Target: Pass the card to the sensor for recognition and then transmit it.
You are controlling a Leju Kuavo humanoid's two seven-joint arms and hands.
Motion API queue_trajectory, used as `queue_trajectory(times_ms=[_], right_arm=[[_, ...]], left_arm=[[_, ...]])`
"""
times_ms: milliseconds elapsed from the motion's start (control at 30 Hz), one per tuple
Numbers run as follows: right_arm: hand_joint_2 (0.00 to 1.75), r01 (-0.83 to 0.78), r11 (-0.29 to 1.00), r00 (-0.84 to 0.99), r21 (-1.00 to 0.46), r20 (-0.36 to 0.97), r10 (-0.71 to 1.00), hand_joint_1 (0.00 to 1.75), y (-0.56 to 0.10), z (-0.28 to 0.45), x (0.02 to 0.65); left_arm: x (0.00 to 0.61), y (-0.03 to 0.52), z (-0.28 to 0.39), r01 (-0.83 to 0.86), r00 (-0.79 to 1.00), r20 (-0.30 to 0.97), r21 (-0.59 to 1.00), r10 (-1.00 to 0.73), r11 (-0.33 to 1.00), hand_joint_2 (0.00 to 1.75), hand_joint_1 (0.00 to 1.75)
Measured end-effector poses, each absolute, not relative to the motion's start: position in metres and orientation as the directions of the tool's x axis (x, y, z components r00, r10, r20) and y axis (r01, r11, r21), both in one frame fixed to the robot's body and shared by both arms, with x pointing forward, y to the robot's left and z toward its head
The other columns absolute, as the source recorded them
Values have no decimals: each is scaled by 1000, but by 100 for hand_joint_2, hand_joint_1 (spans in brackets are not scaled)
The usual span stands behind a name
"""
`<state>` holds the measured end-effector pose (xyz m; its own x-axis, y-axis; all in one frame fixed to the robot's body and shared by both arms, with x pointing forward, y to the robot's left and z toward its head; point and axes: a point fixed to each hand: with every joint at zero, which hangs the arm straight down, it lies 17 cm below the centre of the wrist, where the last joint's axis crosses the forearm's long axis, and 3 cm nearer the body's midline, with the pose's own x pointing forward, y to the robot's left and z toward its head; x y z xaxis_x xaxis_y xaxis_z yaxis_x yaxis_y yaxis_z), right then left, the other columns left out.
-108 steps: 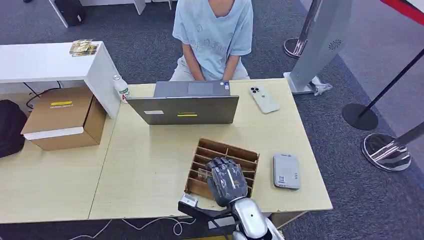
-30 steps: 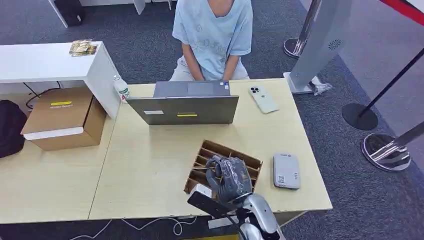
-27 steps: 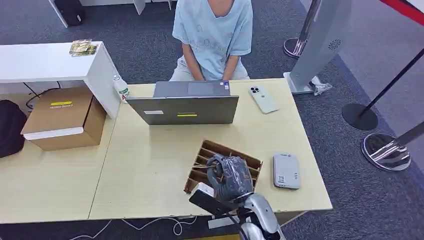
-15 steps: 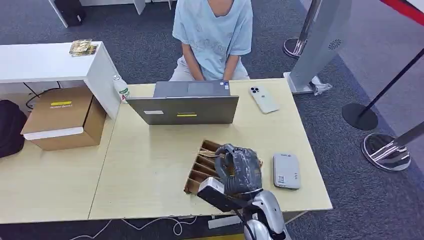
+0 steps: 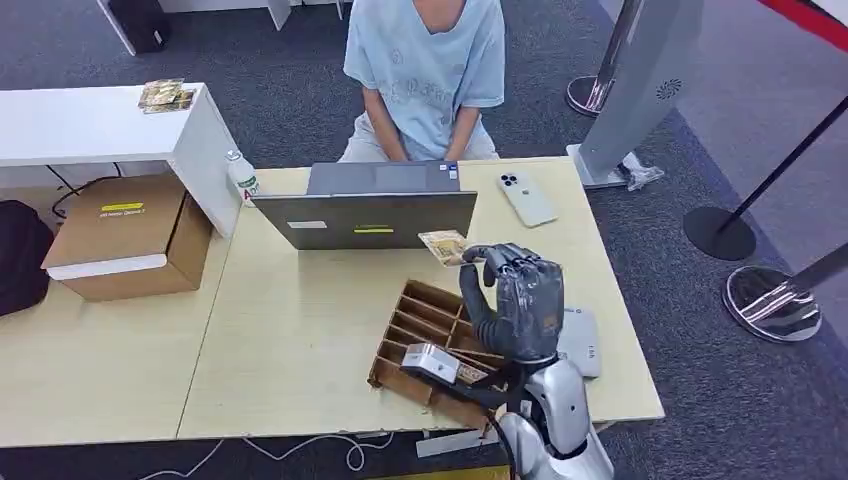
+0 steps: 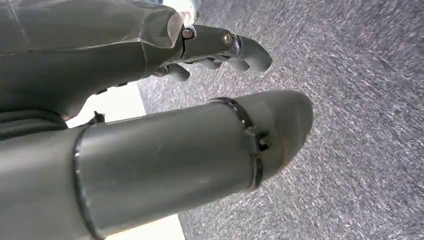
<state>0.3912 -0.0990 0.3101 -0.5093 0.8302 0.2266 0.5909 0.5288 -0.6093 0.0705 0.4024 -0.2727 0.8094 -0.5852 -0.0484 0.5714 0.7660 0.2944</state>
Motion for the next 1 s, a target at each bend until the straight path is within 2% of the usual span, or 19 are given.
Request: queue_trajectory(times_ms=[200,467,700,1000], right_arm=[[175,634,448,-472,-630,144,870,175,-98,345,435],[175,575,262,-376,-775,34,926,175,-91,393,543],[175,429,104,-270,-897,-18,963,175,-100,399,619],[175,211,2,-205,-978,-42,978,175,-103,364,652]], left_arm=[[83,399,-271,588,794,-37,300,-607,751,0,0],[86,397,-272,593,787,-22,303,-617,746,0,0],[80,397,-272,596,785,-19,300,-620,745,0,0],[70,396,-274,599,784,-21,289,-621,747,0,0]])
